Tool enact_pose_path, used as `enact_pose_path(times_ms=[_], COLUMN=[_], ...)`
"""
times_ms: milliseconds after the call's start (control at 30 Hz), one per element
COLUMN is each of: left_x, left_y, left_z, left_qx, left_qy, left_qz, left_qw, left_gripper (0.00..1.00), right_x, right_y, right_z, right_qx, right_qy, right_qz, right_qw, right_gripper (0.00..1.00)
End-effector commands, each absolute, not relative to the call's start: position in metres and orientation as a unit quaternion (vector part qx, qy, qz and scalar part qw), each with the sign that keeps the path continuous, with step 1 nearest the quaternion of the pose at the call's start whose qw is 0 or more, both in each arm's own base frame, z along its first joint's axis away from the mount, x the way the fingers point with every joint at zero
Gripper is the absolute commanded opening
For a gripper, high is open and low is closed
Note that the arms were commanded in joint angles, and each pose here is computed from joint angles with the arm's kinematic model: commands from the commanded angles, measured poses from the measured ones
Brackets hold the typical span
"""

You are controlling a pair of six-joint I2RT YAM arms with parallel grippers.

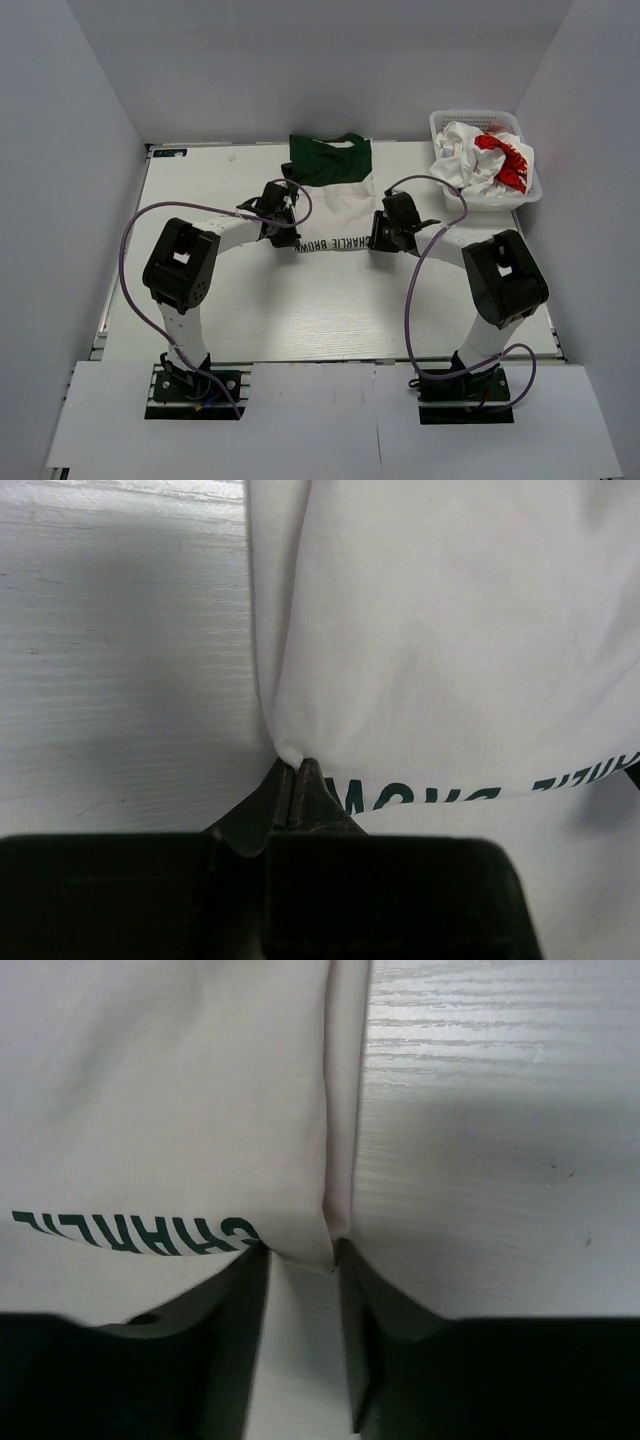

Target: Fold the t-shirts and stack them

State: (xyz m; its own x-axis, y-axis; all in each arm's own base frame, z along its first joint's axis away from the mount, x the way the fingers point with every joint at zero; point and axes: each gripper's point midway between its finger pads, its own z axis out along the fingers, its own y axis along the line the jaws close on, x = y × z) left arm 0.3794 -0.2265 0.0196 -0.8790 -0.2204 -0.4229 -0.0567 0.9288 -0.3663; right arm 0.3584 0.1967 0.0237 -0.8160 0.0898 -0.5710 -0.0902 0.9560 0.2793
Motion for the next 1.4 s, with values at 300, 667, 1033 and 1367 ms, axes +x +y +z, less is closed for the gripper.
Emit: enact_pose_path(times_ms=[300, 667, 1033, 1367], left_x=[0.315, 0.232, 0.296, 0.385], left_y=[-0.226, -0.243, -0.239, -0.224], left_z=[0.021, 0.088, 0.184, 0.218], left_qx=[-0.020, 0.029, -0.033, -0.087], left_qy=[0.968, 0.948, 0.901, 0.897], left_qz=[-0.178, -0.268, -0.272, -0.161], left_qw=[0.178, 0.167, 0.337, 0.403], left_gripper=[0.00, 0.00, 0.00, 0.00], right_x=[0.315, 0.216, 0.280, 0.356], right_y=[0.190, 0.193, 0.194, 0.195], right_z=[0.029, 0.091, 0.186, 0.236], right_qx=[-0.033, -0.091, -0.024, 0.027], right_qy=[0.934, 0.910, 0.862, 0.847], right_qz=[0.176, 0.264, 0.253, 0.210], right_qw=[0.308, 0.307, 0.438, 0.488], right_gripper=[0.00, 0.00, 0.00, 0.00])
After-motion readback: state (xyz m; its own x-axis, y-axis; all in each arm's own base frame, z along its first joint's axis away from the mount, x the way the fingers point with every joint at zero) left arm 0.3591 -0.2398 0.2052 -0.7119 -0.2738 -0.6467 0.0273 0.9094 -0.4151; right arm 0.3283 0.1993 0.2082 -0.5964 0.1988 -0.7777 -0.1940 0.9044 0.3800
